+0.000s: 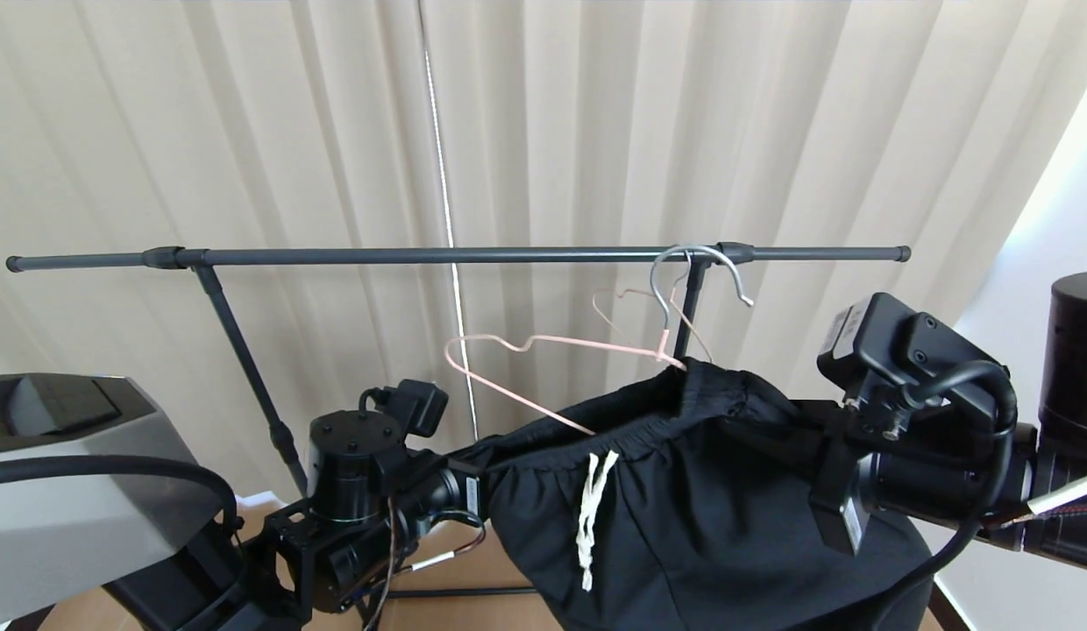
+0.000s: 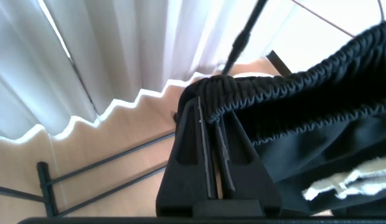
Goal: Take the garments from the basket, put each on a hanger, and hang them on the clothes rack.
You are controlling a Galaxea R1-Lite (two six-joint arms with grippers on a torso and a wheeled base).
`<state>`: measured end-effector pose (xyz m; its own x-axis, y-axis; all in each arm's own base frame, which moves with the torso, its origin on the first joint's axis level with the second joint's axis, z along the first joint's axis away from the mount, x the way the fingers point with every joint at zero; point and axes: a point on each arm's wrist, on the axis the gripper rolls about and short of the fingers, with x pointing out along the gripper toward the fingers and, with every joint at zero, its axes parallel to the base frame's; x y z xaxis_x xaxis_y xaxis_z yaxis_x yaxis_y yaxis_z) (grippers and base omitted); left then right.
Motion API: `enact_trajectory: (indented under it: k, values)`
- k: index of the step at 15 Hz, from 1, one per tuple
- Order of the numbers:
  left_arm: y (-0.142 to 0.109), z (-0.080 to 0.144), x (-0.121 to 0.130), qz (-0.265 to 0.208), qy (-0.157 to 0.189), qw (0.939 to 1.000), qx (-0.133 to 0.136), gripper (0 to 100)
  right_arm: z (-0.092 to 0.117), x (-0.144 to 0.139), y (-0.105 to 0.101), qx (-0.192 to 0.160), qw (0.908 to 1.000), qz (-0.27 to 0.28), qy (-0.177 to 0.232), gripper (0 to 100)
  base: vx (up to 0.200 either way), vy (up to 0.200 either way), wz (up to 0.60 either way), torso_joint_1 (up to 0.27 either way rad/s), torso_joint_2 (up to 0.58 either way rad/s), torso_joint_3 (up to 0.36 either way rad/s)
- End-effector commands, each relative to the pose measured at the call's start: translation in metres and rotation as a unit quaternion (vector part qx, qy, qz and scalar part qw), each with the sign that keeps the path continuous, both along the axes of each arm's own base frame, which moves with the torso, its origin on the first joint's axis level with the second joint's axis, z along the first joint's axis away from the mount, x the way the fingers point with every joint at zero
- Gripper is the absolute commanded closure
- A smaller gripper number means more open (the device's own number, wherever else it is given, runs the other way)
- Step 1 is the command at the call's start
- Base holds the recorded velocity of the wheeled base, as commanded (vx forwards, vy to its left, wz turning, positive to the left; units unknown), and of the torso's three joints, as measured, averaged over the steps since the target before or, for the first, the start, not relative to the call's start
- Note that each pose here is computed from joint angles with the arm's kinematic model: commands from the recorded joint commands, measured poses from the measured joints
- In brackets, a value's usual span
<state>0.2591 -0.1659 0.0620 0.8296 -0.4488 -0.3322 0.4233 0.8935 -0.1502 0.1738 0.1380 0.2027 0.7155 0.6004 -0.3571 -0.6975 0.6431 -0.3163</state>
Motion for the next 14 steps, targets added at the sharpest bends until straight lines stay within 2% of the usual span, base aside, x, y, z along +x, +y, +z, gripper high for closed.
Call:
enact_trajectory:
  k: [1, 2, 5, 14]
  values:
    - [0.005, 0.004, 0.003, 0.009, -0.006, 0.9999, -0.003, 100, -0.02, 0.001, -0.008, 0.002, 0.9998, -0.004, 0.018, 100, 0.0, 0.0, 0.0, 0.0, 0.0, 0.0]
    - [0.01, 0.005, 0.008, 0.02, -0.01, 0.9998, -0.002, 100, -0.027, 0.012, -0.011, 0.018, 0.9998, -0.007, 0.003, 100, 0.0, 0.0, 0.0, 0.0, 0.0, 0.0]
    - [0.013, 0.004, 0.008, 0.024, -0.008, 0.9997, -0.001, 100, -0.032, 0.011, -0.013, 0.019, 0.9997, 0.009, 0.014, 100, 0.0, 0.0, 0.0, 0.0, 0.0, 0.0]
    - [0.035, 0.009, 0.028, 0.069, -0.022, 0.9974, -0.006, 100, -0.05, 0.008, -0.023, -0.041, 0.9987, 0.03, 0.007, 100, 0.0, 0.0, 0.0, 0.0, 0.0, 0.0]
